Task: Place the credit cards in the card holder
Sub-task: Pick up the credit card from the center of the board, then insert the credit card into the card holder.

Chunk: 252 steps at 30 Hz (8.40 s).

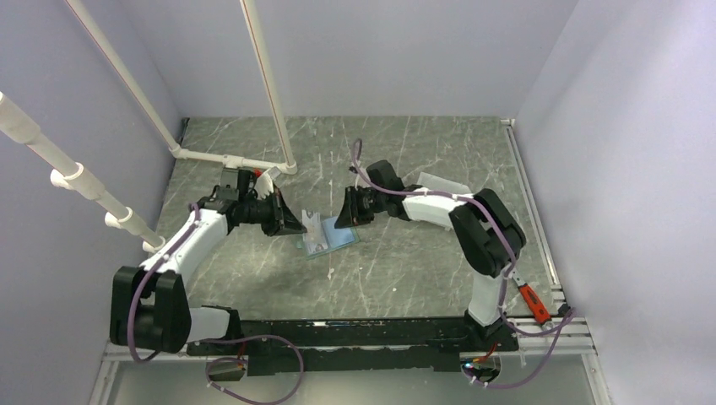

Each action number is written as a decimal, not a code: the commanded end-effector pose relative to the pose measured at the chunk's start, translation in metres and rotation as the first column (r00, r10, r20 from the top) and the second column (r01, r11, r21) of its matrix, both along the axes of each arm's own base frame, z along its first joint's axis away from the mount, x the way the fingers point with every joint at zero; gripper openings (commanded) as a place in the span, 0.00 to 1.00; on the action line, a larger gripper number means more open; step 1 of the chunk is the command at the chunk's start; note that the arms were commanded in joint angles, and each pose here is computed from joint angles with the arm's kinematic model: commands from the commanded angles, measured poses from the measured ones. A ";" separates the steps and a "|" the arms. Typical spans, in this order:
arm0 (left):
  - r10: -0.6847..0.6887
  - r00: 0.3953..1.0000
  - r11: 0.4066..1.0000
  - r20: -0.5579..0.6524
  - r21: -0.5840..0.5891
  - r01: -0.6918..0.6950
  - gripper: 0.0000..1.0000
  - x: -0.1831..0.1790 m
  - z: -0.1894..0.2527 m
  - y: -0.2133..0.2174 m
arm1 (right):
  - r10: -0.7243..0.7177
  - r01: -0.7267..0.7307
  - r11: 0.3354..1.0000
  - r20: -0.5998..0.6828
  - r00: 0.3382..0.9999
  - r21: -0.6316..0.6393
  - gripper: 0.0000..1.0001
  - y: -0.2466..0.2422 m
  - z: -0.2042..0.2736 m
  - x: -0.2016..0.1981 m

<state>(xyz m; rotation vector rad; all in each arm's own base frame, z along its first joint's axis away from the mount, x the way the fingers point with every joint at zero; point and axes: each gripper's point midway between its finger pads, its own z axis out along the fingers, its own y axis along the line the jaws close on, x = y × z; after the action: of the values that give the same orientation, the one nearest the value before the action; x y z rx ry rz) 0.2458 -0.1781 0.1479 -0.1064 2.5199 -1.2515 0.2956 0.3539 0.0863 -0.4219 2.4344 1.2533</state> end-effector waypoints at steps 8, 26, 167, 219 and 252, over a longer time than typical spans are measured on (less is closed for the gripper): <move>-0.089 0.987 0.988 -0.137 -0.135 0.071 0.00 0.007 -0.049 -0.020 | -0.015 0.017 0.997 0.020 1.000 -0.081 0.14 -0.009 -0.037 0.021; -0.084 0.959 0.991 -0.271 -0.121 0.053 0.00 0.012 -0.096 -0.026 | -0.040 0.036 0.997 -0.060 0.997 -0.067 0.06 -0.020 -0.071 0.020; -0.094 0.963 0.992 -0.252 -0.102 0.071 0.00 0.019 -0.091 -0.019 | -0.065 0.183 0.847 0.243 0.968 -0.499 0.61 -0.032 -0.063 0.027; -0.055 0.960 0.989 -0.274 -0.148 0.014 0.00 0.039 -0.108 -0.036 | -0.025 0.156 0.832 0.244 0.969 -0.532 0.28 -0.033 -0.079 0.019; 0.201 0.948 0.971 -0.248 -0.079 -0.226 0.00 0.040 -0.121 -0.046 | -0.029 0.126 0.859 0.200 0.979 -0.496 0.29 -0.027 -0.078 0.009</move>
<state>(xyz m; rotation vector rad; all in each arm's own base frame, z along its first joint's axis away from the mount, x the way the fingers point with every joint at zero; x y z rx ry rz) 0.2761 -0.2240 0.0297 -0.5212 2.6074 -1.4157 0.3227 0.3258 0.0226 -0.5177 2.4967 0.4578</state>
